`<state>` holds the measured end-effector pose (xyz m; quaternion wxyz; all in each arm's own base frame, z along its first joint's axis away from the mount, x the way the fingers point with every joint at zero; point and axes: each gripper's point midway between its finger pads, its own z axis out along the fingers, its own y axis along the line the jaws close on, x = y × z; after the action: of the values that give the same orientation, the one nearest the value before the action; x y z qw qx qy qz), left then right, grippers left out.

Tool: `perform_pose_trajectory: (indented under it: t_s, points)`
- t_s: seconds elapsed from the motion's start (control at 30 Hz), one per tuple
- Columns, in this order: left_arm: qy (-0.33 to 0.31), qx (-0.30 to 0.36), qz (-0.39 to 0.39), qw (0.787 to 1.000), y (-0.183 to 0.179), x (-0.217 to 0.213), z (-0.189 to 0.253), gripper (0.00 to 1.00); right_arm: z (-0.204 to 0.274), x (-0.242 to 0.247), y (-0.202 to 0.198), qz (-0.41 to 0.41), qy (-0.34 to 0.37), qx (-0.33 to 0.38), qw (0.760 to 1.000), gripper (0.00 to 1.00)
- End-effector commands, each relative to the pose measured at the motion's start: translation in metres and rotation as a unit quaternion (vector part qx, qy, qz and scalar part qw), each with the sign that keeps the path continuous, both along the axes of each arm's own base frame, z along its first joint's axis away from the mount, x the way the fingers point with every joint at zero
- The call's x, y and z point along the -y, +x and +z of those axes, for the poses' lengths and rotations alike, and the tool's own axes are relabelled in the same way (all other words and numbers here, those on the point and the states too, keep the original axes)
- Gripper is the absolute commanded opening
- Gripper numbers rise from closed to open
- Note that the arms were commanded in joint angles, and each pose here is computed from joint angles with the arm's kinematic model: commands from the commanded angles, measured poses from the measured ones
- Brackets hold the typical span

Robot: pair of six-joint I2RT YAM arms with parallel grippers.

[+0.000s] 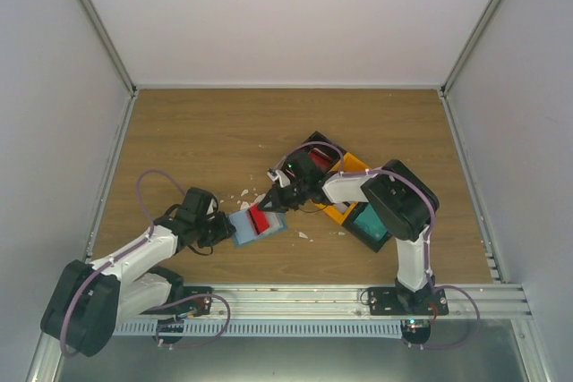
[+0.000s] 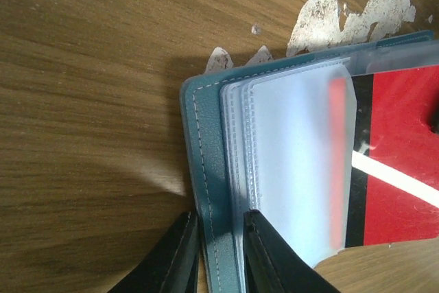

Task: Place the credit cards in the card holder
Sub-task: Insert the credit card into the card holder.

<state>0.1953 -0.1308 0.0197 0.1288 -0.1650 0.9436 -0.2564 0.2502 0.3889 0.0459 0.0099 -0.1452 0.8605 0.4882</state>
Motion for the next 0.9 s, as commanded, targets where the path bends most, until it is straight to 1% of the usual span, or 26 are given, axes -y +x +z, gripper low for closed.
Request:
perform_pose_trajectory:
  t_s: [0.0, 0.3, 0.5, 0.7, 0.8, 0.87]
  points:
    - [0.009, -0.008, -0.007, 1.000, -0.003, -0.002, -0.008, 0.21, -0.010, -0.003, 0.004, -0.013, 0.000, -0.011, 1.000, 0.01]
    - [0.004, -0.006, -0.012, 1.000, -0.002, 0.001, -0.008, 0.21, -0.024, -0.009, -0.009, -0.014, -0.005, -0.021, 1.000, 0.01]
    - [0.002, -0.007, -0.013, 1.000, -0.003, 0.001, -0.009, 0.21, -0.030, -0.020, -0.020, -0.002, -0.011, -0.023, 1.000, 0.06]
    - [-0.002, -0.006, -0.017, 1.000, -0.002, 0.003, -0.009, 0.21, -0.031, -0.024, -0.023, 0.001, -0.012, -0.021, 1.000, 0.08]
    - [-0.004, -0.005, -0.016, 1.000, -0.002, 0.004, -0.009, 0.21, -0.026, -0.022, -0.020, -0.012, -0.016, -0.004, 1.000, 0.18]
    - [-0.007, -0.003, -0.018, 1.000, -0.001, 0.005, -0.007, 0.21, -0.019, -0.019, -0.017, -0.023, -0.022, 0.014, 0.999, 0.29]
